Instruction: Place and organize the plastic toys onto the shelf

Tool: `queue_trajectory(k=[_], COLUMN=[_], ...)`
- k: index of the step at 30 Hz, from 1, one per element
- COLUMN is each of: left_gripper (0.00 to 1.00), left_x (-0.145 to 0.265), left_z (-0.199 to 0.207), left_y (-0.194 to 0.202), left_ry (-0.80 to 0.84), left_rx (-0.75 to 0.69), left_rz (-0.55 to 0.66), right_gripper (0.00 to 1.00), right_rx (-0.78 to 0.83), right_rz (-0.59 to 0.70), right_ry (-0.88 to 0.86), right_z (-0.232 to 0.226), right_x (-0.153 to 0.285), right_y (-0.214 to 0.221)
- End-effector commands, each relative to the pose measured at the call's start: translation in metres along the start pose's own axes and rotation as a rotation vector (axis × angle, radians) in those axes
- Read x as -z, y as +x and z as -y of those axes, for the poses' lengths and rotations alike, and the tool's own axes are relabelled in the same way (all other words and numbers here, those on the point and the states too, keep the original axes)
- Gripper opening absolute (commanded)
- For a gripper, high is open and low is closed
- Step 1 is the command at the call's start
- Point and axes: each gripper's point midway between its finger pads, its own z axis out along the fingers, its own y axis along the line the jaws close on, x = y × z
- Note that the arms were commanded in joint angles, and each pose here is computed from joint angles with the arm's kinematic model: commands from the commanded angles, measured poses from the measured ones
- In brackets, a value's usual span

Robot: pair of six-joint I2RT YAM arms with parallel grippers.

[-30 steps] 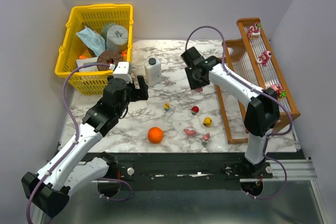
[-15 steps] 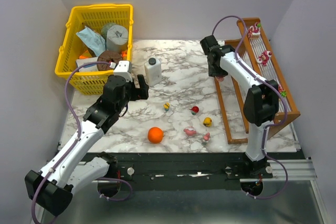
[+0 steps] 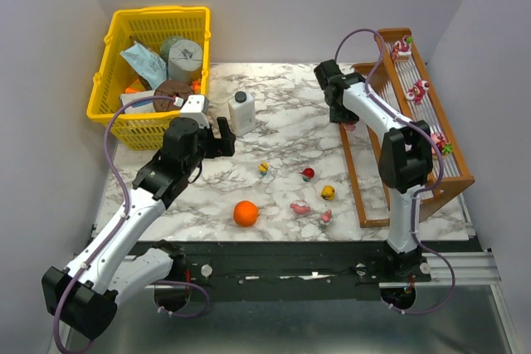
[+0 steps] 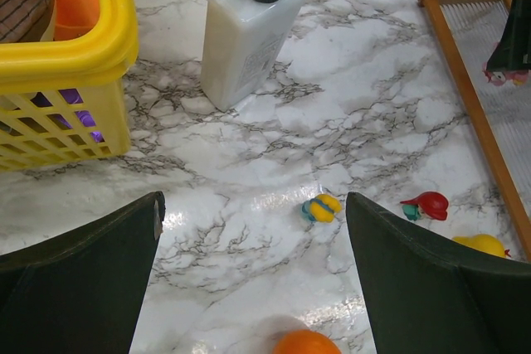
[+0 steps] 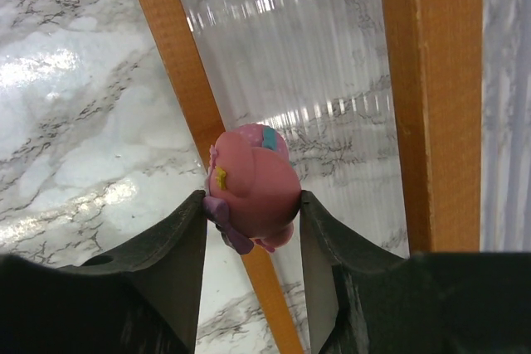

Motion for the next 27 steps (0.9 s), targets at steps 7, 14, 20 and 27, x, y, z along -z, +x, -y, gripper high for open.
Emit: queue_trajectory(k=[7,14,20,27], left_gripper=[0.99,0.99,0.99,0.99], left_x=[-0.004,-0.005,-0.007,-0.007], left_z=[0.0,-0.002,-0.002,-0.003], left_y=[0.002,0.004,0.002,0.003], left_ry=[0.015,0.005,0.008,0.003], left_rx=[-0.008,-0.011,-0.008,-0.011], left_rz=[-0.001,-0.007,-0.003,-0.006], right_gripper=[0.03,0.04,0.05,0.06], right_rx=[-0.058,-0.067,-0.06,-0.064], right_rz=[0.063,0.083,0.103,0.097], right_ry=[0.058,0.075,0.073,0.08], right_z=[0.005,0.01,0.009,0.006], right_x=[-0.017,-0.02,-0.023,-0.029], right_y=[-0.026,-0.033,-0.038,-0.036])
